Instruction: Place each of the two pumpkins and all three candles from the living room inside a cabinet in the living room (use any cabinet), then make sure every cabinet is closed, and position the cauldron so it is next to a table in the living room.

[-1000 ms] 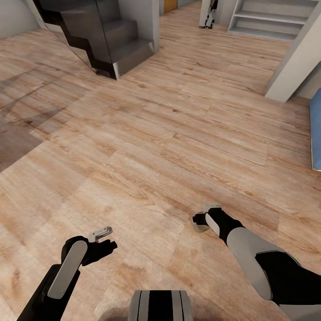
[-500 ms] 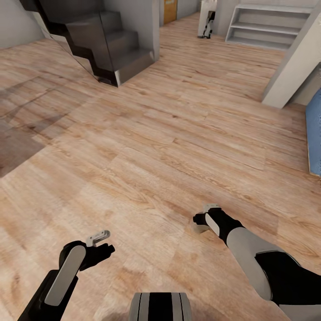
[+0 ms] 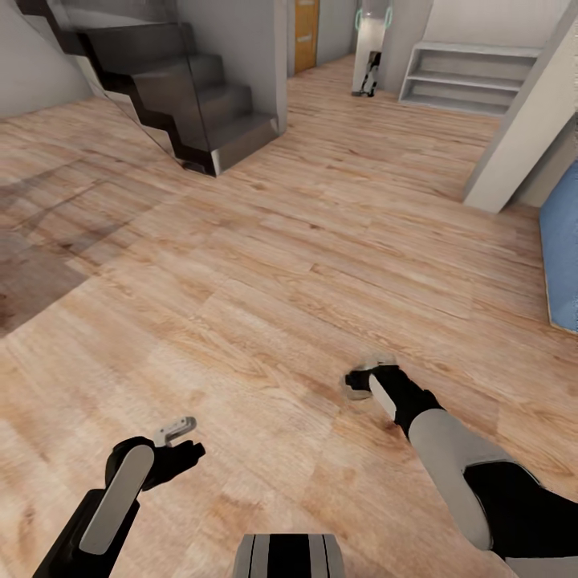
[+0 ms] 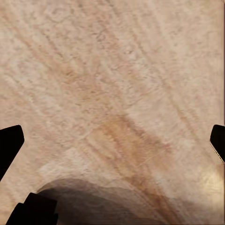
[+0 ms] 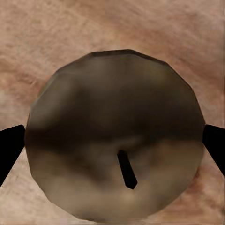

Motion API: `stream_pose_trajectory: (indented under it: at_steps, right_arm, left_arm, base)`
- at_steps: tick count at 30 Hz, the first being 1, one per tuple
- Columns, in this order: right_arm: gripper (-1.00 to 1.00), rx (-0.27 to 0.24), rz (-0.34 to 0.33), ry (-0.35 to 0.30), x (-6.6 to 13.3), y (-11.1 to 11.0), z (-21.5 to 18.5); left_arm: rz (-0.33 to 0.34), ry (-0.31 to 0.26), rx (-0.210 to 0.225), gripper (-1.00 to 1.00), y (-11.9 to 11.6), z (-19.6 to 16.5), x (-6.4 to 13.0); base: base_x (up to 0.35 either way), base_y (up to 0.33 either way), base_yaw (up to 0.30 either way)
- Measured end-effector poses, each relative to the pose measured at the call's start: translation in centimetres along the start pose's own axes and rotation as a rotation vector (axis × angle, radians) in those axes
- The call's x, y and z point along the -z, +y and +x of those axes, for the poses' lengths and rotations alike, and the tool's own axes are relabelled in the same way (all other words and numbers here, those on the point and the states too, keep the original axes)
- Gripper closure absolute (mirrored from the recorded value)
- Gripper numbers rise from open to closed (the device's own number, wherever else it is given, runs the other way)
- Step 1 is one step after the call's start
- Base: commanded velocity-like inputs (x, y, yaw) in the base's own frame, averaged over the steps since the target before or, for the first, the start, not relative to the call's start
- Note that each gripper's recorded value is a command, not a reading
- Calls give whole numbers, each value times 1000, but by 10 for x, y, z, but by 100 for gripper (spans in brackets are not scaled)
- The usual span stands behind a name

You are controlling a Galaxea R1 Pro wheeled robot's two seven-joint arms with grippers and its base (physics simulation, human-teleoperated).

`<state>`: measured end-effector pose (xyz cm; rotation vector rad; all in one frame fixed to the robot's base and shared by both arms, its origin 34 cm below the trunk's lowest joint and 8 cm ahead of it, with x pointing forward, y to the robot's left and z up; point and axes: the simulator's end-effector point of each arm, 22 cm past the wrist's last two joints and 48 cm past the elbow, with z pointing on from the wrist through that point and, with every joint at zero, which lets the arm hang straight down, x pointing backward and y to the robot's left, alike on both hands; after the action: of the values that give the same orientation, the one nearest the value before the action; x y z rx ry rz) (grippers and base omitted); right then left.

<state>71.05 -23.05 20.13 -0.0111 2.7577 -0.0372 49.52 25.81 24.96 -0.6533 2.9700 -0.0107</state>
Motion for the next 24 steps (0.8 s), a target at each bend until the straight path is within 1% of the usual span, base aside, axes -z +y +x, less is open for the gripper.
stream_pose_trajectory:
  at_steps: [1, 2, 3, 5, 6, 7, 8, 9, 11, 13, 14, 15, 17, 19, 22, 24]
  right_arm:
    - [100, -3, -3, -17, 4, 0, -3]
    - [100, -3, -8, -59, 12, -1, -10]
    - [100, -2, -11, -86, 20, -1, -16]
    - [100, 1, -20, -150, 49, -3, -31]
    - [100, 3, -22, -168, 61, -4, -36]
    - [100, 9, -23, -192, 81, -7, -37]
    - [100, 6, -30, -245, 107, -9, -51]
    - [100, 2, -31, -273, 120, -11, -58]
    - [100, -18, -28, -309, 139, -18, -66]
    - [100, -59, -16, -380, 169, -34, -84]
    - [100, -69, -20, -393, 175, -36, -87]
    - [100, -78, -23, -416, 186, -39, -91]
    - [100, -81, -24, -445, 202, -41, -92]
    - [100, -82, -29, -457, 213, -40, -91]
    - [100, -77, -37, -439, 221, -38, -85]
    - [100, -71, -80, -422, 226, -29, -82]
  left_arm:
    - [0, -6, 5, -100, 0, -1, 1]
    - [-1, -16, 18, -100, 2, -1, 2]
    - [0, -24, 24, -100, 2, -1, 4]
    - [1, -40, 39, -100, 3, -3, 7]
    - [2, -45, 42, -100, 3, -4, 9]
    - [3, -52, 46, -100, 3, -4, 10]
    - [5, -58, 50, -100, 3, -5, 12]
    - [8, -64, 51, -100, 3, -6, 15]
    - [15, -79, 54, -100, 1, -8, 20]
    - [26, -107, 73, -100, 1, -11, 27]
    - [28, -117, 80, -100, 1, -12, 29]
    - [29, -131, 94, -100, 2, -13, 32]
    - [29, -147, 112, -100, 5, -13, 34]
    - [29, -158, 128, -100, 8, -11, 37]
    - [38, -184, 147, -100, 9, -12, 45]
    - [42, -194, 153, -100, 10, -11, 49]
  base:
    - [0, 0, 0]
    - [0, 0, 0]
    - [0, 0, 0]
    - [0, 0, 0]
    - [0, 0, 0]
    - [0, 0, 0]
    - [0, 0, 0]
    - [0, 0, 0]
    - [0, 0, 0]
    - [0, 0, 0]
    - [0, 0, 0]
    - [0, 0, 0]
    - [0, 0, 0]
    - [0, 0, 2]
    - [0, 0, 106]
    - [0, 0, 202]
